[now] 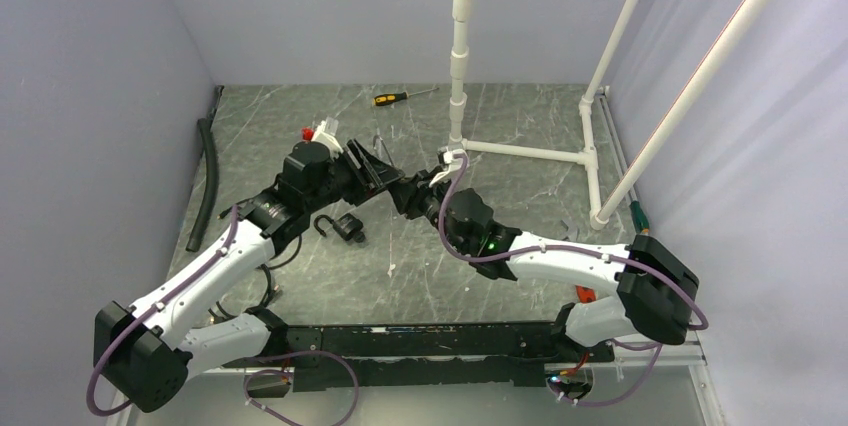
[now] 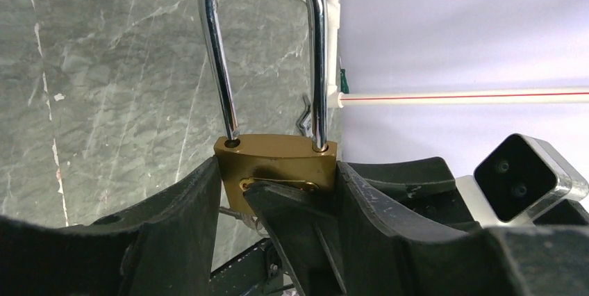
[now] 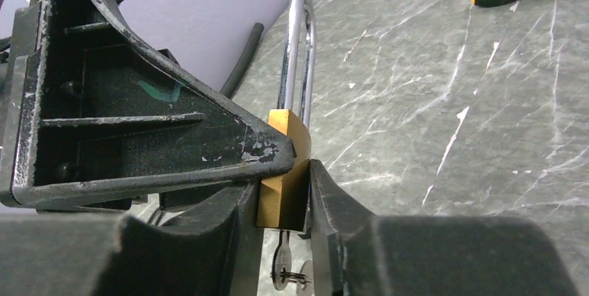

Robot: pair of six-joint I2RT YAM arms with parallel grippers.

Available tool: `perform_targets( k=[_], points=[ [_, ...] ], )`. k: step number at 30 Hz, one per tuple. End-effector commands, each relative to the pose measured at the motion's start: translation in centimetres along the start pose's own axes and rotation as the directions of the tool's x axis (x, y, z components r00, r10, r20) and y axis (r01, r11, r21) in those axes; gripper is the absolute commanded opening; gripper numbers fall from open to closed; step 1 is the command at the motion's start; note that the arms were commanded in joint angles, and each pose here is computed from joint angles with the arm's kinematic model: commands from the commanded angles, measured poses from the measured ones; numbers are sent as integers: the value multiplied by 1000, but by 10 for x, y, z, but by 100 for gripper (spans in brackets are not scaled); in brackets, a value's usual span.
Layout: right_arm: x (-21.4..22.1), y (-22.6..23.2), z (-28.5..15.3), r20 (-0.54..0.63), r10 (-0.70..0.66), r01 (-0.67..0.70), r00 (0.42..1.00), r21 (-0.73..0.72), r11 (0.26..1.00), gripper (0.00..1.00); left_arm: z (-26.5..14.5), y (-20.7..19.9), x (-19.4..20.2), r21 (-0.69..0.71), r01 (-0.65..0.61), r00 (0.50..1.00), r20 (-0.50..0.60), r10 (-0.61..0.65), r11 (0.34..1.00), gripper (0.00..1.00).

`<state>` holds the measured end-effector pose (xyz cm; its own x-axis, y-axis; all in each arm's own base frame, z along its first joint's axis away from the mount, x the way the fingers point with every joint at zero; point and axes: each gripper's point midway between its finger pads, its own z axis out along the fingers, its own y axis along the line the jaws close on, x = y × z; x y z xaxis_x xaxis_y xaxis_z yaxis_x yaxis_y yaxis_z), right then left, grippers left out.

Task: Unlock with the key

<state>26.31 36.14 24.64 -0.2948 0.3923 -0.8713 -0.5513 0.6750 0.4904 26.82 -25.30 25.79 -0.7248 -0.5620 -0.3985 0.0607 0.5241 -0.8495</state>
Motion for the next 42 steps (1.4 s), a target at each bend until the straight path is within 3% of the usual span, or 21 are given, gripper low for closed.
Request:
perform_targets(
  k=[1, 6, 9, 10, 13, 15, 19, 22, 25, 33, 39, 42],
  points=[
    [-30, 8, -1, 104, 53, -51, 993, -23, 998, 22, -8, -41, 3, 163, -5, 1000, -25, 9, 987, 0],
    [-27, 8, -4, 101, 54, -52, 993, -30, 998, 4, -15, -48, 4, 221, -85, 996, 1, 87, 972, 0],
    [-28, 8, -7, 100, 59, -56, 993, -40, 998, 0, -22, -48, 1, 226, -136, 991, 36, 131, 965, 14],
    [-30, 9, -9, 104, 63, -59, 993, -45, 997, 0, -23, -47, 1, 230, -154, 988, 49, 147, 961, 24],
    [-33, 11, -15, 103, 69, -63, 992, -57, 996, 0, -28, -45, 2, 239, -219, 976, 65, 209, 946, 78],
    [-35, 11, -20, 100, 72, -66, 992, -61, 996, 0, -31, -44, 0, 220, -279, 960, 74, 270, 935, 97],
    [-42, 9, -33, 111, 87, -80, 990, -66, 995, 0, -34, -36, 0, 171, -429, 903, 59, 426, 887, 99],
    [-44, 6, -47, 103, 79, -72, 992, -72, 995, 0, -44, -45, 13, 262, -529, 839, 19, 544, 807, 100],
    [-43, 4, -67, 81, 90, -82, 993, -96, 992, 0, -56, -55, 26, 365, -545, 816, 24, 578, 755, 100],
    [-27, -2, -116, 0, 74, -73, 997, -177, 982, 0, -58, -48, 34, 386, -468, 866, 20, 500, 795, 96],
    [-33, 26, -142, -19, 109, -108, 994, -356, 928, 0, -54, -49, 52, 499, -417, 876, -1, 482, 759, 89],
    [-31, 39, -152, -57, 106, -120, 993, -425, 897, 0, -61, -57, 54, 541, -438, 858, 13, 513, 718, 88]
  ],
)
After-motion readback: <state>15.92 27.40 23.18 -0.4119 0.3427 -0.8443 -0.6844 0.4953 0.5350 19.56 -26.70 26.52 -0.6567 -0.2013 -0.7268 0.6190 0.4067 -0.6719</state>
